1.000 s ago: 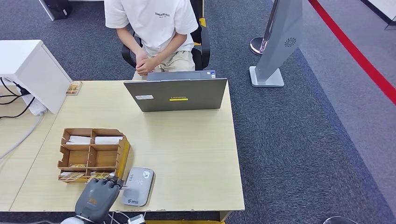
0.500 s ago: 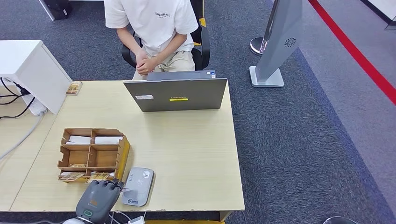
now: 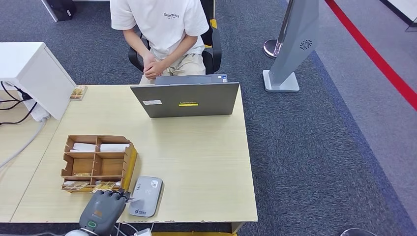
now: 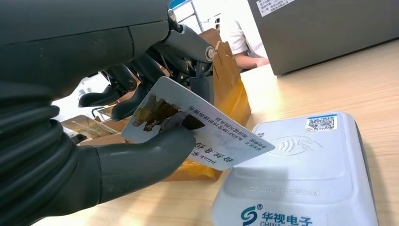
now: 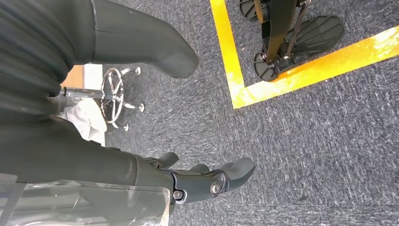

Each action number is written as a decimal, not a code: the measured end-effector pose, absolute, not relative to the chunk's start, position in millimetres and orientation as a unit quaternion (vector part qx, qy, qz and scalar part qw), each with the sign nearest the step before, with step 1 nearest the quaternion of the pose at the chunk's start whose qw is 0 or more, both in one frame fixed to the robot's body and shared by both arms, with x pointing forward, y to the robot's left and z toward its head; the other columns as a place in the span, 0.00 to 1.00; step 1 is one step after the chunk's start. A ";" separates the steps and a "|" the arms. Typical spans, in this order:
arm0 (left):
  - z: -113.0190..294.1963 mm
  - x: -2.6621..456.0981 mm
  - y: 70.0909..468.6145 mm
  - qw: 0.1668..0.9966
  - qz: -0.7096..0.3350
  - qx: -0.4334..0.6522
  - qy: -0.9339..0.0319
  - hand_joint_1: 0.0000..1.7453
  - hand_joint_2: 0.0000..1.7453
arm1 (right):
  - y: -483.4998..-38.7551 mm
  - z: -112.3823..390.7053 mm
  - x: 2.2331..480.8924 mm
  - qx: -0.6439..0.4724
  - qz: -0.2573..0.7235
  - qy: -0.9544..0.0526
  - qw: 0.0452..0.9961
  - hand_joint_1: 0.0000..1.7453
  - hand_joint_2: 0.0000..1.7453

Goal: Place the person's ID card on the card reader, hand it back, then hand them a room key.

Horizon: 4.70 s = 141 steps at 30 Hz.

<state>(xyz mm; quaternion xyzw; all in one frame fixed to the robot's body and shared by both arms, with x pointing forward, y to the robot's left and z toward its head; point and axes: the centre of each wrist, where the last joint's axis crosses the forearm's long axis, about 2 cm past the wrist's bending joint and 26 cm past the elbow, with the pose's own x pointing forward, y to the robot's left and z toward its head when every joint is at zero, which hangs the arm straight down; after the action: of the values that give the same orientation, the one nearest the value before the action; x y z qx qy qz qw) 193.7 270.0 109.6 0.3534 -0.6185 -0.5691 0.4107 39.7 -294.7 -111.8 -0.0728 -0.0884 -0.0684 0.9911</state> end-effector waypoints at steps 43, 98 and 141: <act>185.0 255.3 320.9 0.273 -0.362 0.561 -0.693 1.00 1.00 | -292.6 -111.7 40.2 -0.068 -0.029 -0.093 0.993 0.00 1.00; 273.1 391.4 346.0 0.212 -0.266 0.641 -0.688 0.00 1.00 | -288.4 -111.2 46.3 -0.054 0.023 -0.091 0.994 0.00 1.00; 198.2 210.8 287.5 0.274 -0.346 0.487 -0.754 0.00 1.00 | -277.6 -111.8 37.4 -0.056 -0.089 -0.089 0.990 0.00 1.00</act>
<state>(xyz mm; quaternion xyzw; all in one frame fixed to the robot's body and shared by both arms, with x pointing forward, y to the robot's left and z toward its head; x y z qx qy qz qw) 210.8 287.5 198.2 0.4871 -0.7539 -0.3455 0.2737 37.4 -277.6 -111.8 -0.0560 -0.0887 -0.0892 0.9905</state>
